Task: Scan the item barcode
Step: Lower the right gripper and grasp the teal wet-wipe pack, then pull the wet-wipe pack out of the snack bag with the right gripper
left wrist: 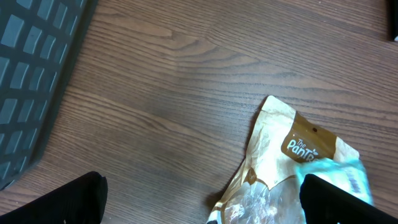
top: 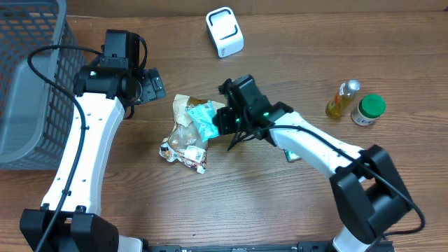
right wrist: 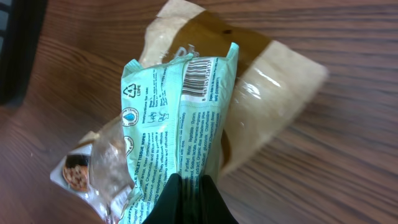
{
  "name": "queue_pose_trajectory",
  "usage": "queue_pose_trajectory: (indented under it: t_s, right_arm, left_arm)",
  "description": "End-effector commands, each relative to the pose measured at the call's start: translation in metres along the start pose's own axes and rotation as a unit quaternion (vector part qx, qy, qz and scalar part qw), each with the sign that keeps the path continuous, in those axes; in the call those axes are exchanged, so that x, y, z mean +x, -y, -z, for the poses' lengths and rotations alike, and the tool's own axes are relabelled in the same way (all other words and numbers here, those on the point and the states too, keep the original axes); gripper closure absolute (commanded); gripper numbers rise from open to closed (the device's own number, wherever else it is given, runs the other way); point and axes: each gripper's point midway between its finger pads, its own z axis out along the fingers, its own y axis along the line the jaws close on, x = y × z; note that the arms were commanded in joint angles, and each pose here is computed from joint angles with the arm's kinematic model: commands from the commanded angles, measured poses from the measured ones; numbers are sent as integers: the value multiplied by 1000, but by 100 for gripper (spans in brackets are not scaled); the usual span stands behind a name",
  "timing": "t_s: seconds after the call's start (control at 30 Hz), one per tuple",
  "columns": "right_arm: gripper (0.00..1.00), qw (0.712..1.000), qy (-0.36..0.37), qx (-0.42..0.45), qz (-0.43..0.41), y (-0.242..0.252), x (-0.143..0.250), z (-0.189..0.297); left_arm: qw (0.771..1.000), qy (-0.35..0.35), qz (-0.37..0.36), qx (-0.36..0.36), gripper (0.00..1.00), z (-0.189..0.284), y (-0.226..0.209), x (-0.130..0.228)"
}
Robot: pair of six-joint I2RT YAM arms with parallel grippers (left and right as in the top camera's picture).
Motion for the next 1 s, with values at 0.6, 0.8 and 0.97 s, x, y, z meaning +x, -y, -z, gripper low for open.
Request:
queue_pose_trajectory:
  t_s: [0.6, 0.8, 0.97]
  right_arm:
    - [9, 982, -64, 175, -26, 98, 30, 37]
    - [7, 983, -77, 152, -67, 87, 39, 35]
    - [6, 985, -100, 107, -93, 64, 50, 30]
  left_arm:
    - [1000, 6, -13, 2, 1, 3, 1, -3]
    - [1000, 6, -13, 2, 0, 3, 1, -3]
    - [1000, 6, -13, 2, 0, 3, 1, -3]
